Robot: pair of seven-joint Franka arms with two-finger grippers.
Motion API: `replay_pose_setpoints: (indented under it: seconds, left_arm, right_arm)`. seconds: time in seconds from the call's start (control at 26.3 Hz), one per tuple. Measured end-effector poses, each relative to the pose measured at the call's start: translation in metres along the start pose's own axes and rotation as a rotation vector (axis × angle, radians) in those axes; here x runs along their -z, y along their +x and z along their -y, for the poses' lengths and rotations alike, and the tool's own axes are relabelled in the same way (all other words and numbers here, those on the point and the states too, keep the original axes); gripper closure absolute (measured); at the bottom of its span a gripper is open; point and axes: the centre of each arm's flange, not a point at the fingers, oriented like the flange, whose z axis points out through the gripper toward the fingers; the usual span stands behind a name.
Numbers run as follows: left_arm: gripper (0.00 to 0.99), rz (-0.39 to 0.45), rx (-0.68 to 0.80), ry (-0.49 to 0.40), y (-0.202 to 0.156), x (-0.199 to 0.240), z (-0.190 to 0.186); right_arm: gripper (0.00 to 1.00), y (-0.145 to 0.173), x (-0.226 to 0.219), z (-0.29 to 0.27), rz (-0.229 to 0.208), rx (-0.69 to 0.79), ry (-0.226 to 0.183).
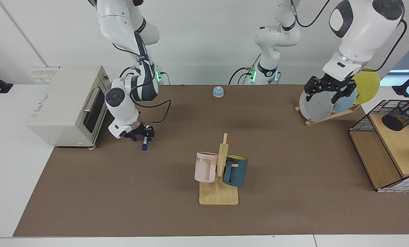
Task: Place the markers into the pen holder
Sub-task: 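Reach the right gripper down and grasp the blue-capped white marker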
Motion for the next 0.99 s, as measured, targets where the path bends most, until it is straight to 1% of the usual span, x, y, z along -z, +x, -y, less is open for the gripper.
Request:
replay_pose_setpoints:
  seconds: [0.04,0.08,0.11,0.15,0.19,0.3,0.34,0.38,0.49,0.61,0.68,0.84,0.91,0.99]
  left_arm:
    - [0.000,0.000,0.000,0.000,0.000,0.000,0.000]
    - [0.000,0.000,0.000,0.000,0.000,0.000,0.000]
    - [0.000,0.000,0.000,0.000,0.000,0.000,0.000]
    - [0.000,0.000,-0.001,0.000,0.000,0.000,0.000]
    - [0.000,0.000,-0.001,0.000,0.000,0.000,-0.001]
    - [0.000,0.000,-0.005,0.000,0.000,0.000,-0.003]
    - [0.000,0.000,-0.006,0.000,0.000,0.000,-0.003]
    - [0.000,0.000,-0.007,0.000,0.001,0.000,-0.004]
    - [0.000,0.000,-0.010,0.000,0.001,0.000,-0.006]
    - [0.000,0.000,-0.012,0.000,0.001,0.000,-0.007]
    - [0.000,0.000,-0.012,0.000,0.001,0.000,-0.007]
    - [0.000,0.000,-0.012,0.000,0.001,0.000,-0.007]
    - [0.000,0.000,-0.012,0.000,0.001,0.000,-0.007]
    - [0.000,0.001,-0.013,-0.001,0.001,0.000,-0.007]
  right_arm:
    - [0.35,0.000,0.000,0.000,-0.001,-0.001,0.000]
    - [0.37,0.000,0.001,0.000,-0.002,-0.002,0.000]
    - [0.48,0.001,0.002,-0.001,-0.004,-0.004,0.000]
    - [0.50,0.001,0.002,-0.001,-0.005,-0.004,0.000]
    - [0.59,0.002,0.003,-0.002,-0.006,-0.005,0.000]
    - [0.71,0.003,0.004,-0.002,-0.010,-0.006,0.000]
    - [0.81,0.003,0.004,-0.002,-0.010,-0.008,0.001]
    - [0.83,0.003,0.004,-0.002,-0.010,-0.013,0.002]
    - [0.84,0.003,0.004,-0.001,-0.008,-0.046,0.011]
    - [0.84,0.001,0.004,0.001,0.015,-0.084,0.037]
    - [0.84,-0.001,0.005,0.004,0.051,-0.107,0.063]
    - [0.84,-0.006,0.015,0.016,0.146,-0.165,0.132]
    - [0.84,-0.008,0.032,0.028,0.185,-0.232,0.169]
    - [0.84,-0.010,0.057,0.045,0.205,-0.324,0.195]
